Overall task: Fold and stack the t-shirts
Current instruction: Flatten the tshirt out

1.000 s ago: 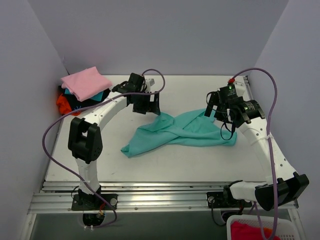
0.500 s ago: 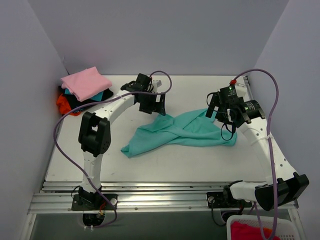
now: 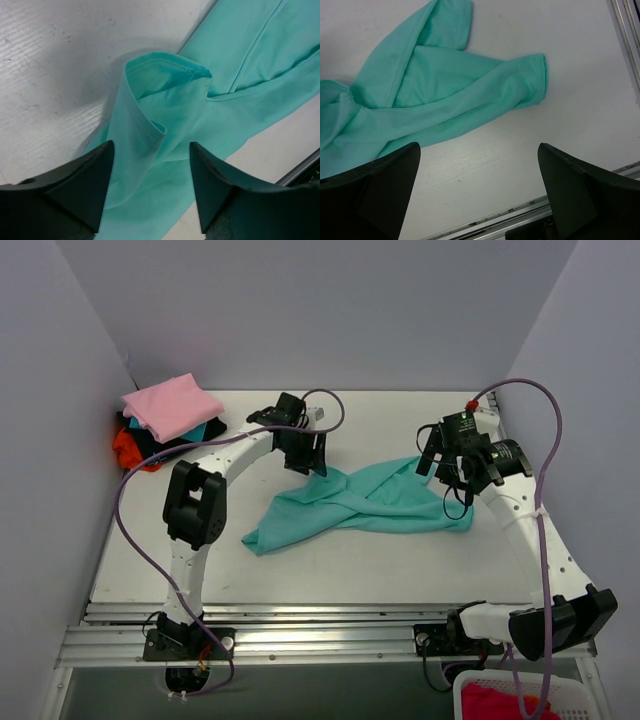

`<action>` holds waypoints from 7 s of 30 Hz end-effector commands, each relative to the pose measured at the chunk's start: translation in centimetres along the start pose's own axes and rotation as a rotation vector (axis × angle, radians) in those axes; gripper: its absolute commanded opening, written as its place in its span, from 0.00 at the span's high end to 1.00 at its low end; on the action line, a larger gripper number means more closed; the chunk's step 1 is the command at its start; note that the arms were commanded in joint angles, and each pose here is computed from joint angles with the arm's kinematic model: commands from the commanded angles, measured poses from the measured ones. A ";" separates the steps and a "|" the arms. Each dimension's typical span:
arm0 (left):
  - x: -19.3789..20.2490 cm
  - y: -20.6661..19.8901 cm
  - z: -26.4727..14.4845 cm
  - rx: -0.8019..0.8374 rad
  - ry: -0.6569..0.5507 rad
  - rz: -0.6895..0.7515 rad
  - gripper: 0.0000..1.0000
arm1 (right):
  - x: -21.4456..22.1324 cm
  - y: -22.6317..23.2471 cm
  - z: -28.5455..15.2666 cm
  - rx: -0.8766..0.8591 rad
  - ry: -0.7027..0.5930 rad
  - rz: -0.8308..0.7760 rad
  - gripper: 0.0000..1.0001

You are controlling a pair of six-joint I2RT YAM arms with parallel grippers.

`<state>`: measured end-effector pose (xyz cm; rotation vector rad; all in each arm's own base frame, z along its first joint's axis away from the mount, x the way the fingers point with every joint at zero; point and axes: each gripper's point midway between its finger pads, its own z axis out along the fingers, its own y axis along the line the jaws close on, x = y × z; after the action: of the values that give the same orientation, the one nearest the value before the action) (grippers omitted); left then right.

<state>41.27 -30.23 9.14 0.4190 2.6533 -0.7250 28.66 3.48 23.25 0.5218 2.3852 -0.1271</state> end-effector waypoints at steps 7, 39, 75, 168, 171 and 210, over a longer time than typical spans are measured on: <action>-1.0 0.0 1.0 -0.010 -0.028 -0.004 0.98 | -0.4 -1.8 0.6 0.058 0.012 0.003 0.00; -0.5 -0.8 -5.2 0.032 -0.123 -0.010 0.98 | 4.2 -10.2 17.1 0.350 0.370 0.305 0.02; -0.6 2.2 -5.8 0.037 -0.145 -0.094 0.98 | 6.0 -12.1 22.3 0.450 0.398 0.297 0.46; -24.2 12.4 -18.3 -0.193 -0.817 -0.232 0.98 | -12.9 -4.0 18.2 0.199 -0.333 0.332 1.00; -24.1 18.3 -10.1 -0.208 -0.732 -0.338 0.26 | -12.0 -3.8 23.8 0.259 -0.289 0.306 0.95; -11.5 10.8 -6.5 -0.133 -0.441 -0.267 0.32 | -3.1 1.2 19.3 0.025 0.018 0.306 1.00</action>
<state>52.34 -19.28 14.37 -0.2120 2.3470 -0.6002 42.15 -2.16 13.64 0.8986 2.1849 -0.0667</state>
